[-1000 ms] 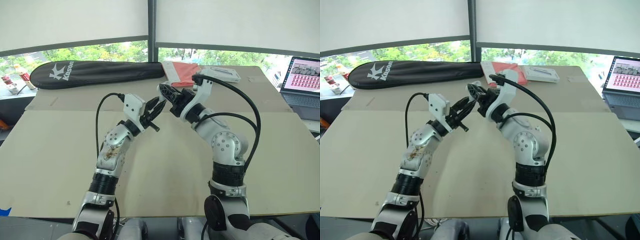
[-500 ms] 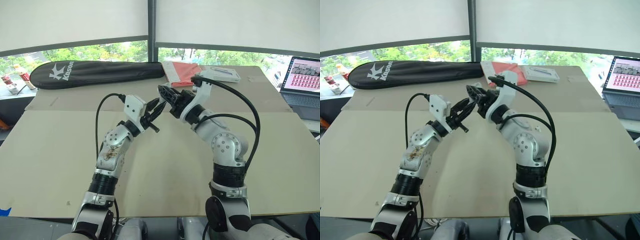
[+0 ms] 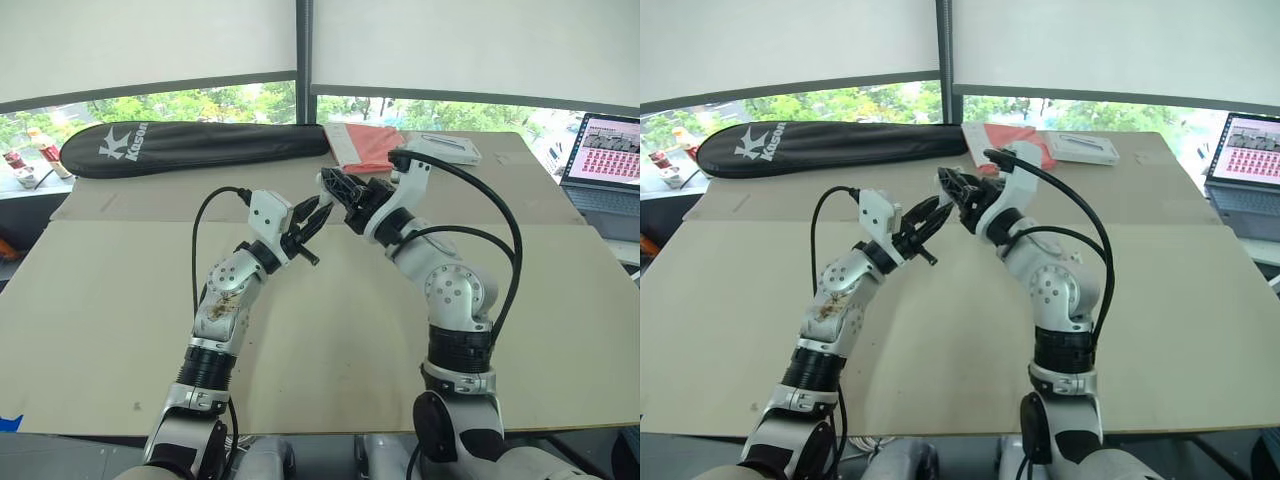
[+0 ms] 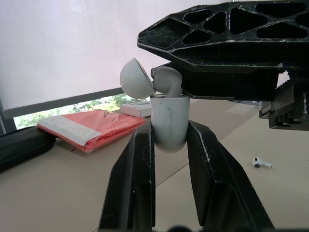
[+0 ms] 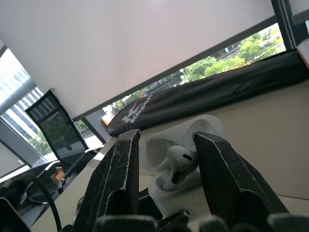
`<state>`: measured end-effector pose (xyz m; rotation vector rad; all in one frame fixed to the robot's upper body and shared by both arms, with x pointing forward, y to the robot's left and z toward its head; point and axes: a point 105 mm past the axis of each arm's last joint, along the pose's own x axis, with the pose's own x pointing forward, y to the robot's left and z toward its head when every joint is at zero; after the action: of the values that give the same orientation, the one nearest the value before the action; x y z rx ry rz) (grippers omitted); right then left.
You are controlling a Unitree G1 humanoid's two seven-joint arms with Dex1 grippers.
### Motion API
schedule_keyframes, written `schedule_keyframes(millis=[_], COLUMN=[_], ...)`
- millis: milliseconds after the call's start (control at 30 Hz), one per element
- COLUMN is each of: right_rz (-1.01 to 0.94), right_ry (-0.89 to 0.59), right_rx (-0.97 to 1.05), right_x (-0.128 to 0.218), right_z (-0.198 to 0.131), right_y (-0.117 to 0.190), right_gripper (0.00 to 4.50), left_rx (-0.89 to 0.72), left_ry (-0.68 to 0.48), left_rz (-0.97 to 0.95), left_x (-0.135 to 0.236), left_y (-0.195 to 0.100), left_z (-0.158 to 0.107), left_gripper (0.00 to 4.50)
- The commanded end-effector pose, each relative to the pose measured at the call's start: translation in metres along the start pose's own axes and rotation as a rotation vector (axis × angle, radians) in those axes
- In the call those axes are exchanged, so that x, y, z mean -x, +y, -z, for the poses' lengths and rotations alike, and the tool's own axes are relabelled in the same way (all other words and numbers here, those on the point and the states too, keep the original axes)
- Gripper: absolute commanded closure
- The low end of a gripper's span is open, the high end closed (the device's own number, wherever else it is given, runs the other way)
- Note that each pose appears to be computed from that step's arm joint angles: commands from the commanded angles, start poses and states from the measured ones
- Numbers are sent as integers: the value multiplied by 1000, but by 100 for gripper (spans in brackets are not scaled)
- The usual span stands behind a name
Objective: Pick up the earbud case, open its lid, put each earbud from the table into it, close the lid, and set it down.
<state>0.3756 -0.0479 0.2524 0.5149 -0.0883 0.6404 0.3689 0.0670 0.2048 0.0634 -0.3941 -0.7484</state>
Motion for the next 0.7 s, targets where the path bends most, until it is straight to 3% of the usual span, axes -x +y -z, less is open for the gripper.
schedule_keyframes(millis=[33, 400, 700], right_rz=[-55, -139, -163], right_ry=[-103, -148, -38], right_rx=[8, -43, 117], right_x=[1, 6, 11], right_z=[-32, -52, -29], right_y=[9, 20, 22], right_gripper=[248, 248, 248], left_rx=[-27, -18, -25], left_ry=[-82, -77, -84], left_rz=[20, 21, 21], left_x=[-3, -3, -5], left_y=[-2, -3, -2], left_z=[-22, -19, -22], left_gripper=[404, 404, 404])
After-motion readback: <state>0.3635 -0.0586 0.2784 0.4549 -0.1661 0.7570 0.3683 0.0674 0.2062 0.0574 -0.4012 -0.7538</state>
